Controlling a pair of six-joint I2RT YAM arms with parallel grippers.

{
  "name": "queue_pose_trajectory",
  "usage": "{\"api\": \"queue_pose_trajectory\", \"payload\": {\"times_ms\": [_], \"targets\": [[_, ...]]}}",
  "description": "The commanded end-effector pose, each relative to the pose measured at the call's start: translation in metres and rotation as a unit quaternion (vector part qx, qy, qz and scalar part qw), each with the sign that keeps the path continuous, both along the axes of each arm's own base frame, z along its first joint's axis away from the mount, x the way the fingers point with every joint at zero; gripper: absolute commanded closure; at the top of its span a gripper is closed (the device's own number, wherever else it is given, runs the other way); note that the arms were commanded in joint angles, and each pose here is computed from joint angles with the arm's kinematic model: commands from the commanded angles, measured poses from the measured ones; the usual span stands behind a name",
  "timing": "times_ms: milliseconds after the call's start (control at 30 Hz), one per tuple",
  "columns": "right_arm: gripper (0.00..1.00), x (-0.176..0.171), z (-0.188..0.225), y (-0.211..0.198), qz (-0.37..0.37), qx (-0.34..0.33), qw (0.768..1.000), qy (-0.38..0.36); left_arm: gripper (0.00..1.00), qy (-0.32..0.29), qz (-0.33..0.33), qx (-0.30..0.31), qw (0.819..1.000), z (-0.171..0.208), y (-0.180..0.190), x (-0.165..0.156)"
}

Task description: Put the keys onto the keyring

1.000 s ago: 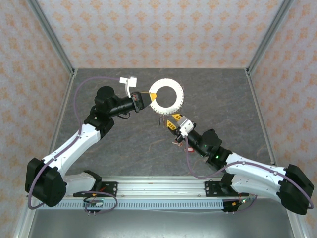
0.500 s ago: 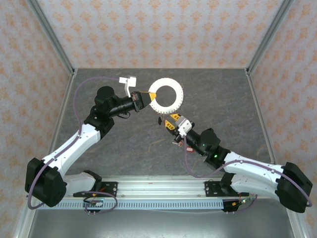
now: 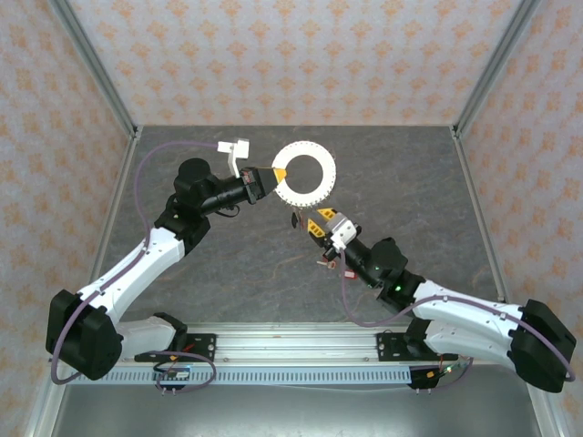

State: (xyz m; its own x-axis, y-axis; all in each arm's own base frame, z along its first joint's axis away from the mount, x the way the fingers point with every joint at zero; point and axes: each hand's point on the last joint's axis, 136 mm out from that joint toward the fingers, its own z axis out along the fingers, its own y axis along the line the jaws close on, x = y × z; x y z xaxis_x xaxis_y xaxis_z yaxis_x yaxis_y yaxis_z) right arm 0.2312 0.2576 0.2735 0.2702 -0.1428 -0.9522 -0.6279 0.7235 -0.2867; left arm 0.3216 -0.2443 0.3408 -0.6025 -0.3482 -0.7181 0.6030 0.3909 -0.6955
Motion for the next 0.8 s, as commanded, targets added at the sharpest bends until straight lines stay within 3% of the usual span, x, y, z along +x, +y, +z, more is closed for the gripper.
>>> {"api": "queue_pose_trajectory", "payload": {"times_ms": [0, 267, 767], "targets": [[0.69, -0.004, 0.012, -0.009, -0.009, 0.033, 0.999, -0.011, 1.00, -0.028, 0.010, -0.017, 0.999, 0.019, 0.000, 0.001], [0.70, -0.016, 0.021, 0.010, 0.053, 0.038, 0.998, -0.010, 1.00, -0.022, 0.020, -0.018, 0.999, 0.017, 0.002, 0.004], [0.70, 0.000, 0.043, 0.006, 0.009, 0.066, 0.997, -0.037, 1.00, -0.019, 0.018, -0.017, 1.000, 0.017, 0.002, 0.002]]}}
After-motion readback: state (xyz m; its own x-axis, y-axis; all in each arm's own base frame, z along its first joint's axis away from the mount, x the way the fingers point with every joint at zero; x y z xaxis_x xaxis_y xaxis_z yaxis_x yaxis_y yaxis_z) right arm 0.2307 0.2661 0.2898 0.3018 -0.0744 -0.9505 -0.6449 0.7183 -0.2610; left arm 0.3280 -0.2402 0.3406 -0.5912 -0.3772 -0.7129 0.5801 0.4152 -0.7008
